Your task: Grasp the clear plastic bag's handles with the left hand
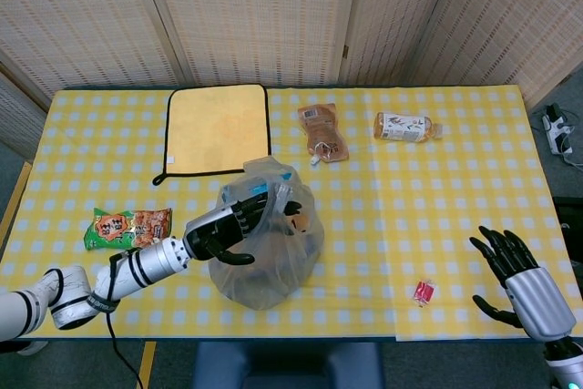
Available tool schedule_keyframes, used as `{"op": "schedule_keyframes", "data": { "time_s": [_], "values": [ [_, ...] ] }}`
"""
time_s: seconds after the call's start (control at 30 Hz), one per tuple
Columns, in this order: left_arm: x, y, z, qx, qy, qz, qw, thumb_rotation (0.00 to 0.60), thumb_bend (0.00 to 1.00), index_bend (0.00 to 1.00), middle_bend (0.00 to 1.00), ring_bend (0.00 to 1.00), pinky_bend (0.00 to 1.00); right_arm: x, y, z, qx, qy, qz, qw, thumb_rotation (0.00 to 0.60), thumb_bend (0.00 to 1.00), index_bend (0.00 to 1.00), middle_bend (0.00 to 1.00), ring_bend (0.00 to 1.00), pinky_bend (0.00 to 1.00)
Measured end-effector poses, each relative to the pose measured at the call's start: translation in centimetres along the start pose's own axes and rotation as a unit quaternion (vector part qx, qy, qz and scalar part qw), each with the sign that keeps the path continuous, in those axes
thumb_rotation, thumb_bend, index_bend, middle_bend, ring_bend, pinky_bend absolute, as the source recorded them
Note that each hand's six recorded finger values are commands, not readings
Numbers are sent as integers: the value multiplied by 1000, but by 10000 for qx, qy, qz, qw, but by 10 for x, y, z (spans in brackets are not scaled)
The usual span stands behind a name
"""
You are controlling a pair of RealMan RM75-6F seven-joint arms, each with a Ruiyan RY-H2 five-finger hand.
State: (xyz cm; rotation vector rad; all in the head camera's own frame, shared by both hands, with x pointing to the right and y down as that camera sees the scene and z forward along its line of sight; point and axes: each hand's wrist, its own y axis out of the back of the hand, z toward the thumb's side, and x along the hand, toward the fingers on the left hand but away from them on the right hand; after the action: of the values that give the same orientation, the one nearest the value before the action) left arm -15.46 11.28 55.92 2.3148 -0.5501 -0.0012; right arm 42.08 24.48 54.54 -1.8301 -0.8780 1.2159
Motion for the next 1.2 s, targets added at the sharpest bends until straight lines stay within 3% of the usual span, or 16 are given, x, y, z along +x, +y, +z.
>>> {"op": "schedule_keyframes", "data": {
  "time_s": [0.4,0.67,0.97,1.2],
  "values": [
    [10,-5,-3,-4,-43,-86,10000,600,244,139,208,119,230,1,1,0,-22,18,-12,10000,600,261,0,0,0,0],
    [15,0,-3,272,-282,100,9992,600,243,136,178,17,146,1,2,-1,-25,-6,-17,10000,600,261,0,0,0,0],
    [20,0,-3,279,-460,212,9983,600,243,144,154,0,59,1,2,-2,-24,-20,-3,10000,600,261,0,0,0,0],
    [21,-5,-4,192,-445,145,9987,600,243,130,154,9,95,2,4,-3,-52,-42,-43,10000,600,262,0,0,0,0]
  ]
}}
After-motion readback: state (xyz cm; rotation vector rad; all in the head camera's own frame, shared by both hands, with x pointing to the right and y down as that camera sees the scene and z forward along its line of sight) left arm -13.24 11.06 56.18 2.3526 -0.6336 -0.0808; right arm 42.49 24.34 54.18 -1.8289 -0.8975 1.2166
